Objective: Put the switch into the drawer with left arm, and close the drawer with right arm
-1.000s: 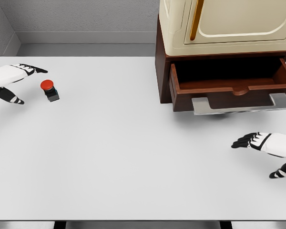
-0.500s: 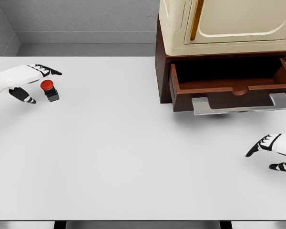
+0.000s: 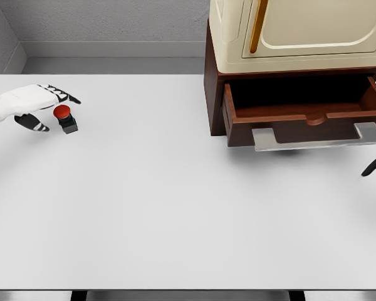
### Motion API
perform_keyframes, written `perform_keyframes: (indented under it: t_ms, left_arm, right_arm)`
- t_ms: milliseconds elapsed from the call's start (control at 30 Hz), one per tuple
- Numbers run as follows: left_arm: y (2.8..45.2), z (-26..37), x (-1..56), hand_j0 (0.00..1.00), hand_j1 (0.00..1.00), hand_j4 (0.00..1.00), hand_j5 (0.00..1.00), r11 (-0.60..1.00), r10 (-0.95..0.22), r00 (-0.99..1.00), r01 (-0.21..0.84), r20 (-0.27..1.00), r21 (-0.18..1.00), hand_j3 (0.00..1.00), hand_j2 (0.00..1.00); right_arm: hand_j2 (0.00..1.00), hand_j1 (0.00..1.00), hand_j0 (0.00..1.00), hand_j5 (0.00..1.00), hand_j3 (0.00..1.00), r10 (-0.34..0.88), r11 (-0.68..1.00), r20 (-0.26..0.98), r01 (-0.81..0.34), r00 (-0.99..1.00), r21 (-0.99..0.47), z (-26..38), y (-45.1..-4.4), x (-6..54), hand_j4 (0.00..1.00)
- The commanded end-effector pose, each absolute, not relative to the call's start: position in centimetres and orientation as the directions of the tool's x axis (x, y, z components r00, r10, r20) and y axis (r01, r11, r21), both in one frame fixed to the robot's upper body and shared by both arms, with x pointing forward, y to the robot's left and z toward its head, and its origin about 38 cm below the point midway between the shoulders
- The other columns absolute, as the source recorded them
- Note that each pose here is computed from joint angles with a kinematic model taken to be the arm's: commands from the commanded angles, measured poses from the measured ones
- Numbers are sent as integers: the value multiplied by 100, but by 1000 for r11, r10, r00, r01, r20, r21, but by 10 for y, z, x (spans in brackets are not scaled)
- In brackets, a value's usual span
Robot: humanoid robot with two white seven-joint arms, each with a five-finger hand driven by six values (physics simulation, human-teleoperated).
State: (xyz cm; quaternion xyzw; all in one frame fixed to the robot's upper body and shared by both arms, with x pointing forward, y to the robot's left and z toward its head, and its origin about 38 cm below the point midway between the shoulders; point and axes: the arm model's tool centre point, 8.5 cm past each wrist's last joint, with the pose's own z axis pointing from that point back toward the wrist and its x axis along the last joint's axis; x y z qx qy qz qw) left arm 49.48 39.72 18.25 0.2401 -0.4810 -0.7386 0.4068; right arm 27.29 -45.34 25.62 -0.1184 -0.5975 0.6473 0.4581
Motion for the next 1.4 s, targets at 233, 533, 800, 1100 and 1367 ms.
perform_keyframes:
  t_ms: [233,533,800,1100,1367]
  left_arm:
    - [394,194,499,73,73,73,73,-202,-828,-560,347,29,916,73,73]
    - [388,184,496,73,73,73,73,-226,-817,-576,366,29,903,73,73]
    - [386,179,496,73,73,73,73,-234,-813,-582,376,31,897,73,73]
    - [383,178,496,44,44,44,44,-235,-810,-585,377,34,896,44,44]
    - [379,187,495,36,36,36,36,-245,-796,-605,352,21,903,36,36]
  right_arm:
    - [60,60,60,60,60,722,134,421,-485,-550,-864,247,-448,273,60]
    - [61,61,61,61,61,719,105,403,-484,-566,-869,253,-445,278,61]
    - [61,61,61,61,61,721,95,394,-483,-569,-871,255,-446,280,61]
    - [61,61,61,61,61,718,88,399,-494,-571,-865,251,-443,280,61]
    - [61,61,61,61,61,718,87,400,-496,-570,-864,250,-443,279,61]
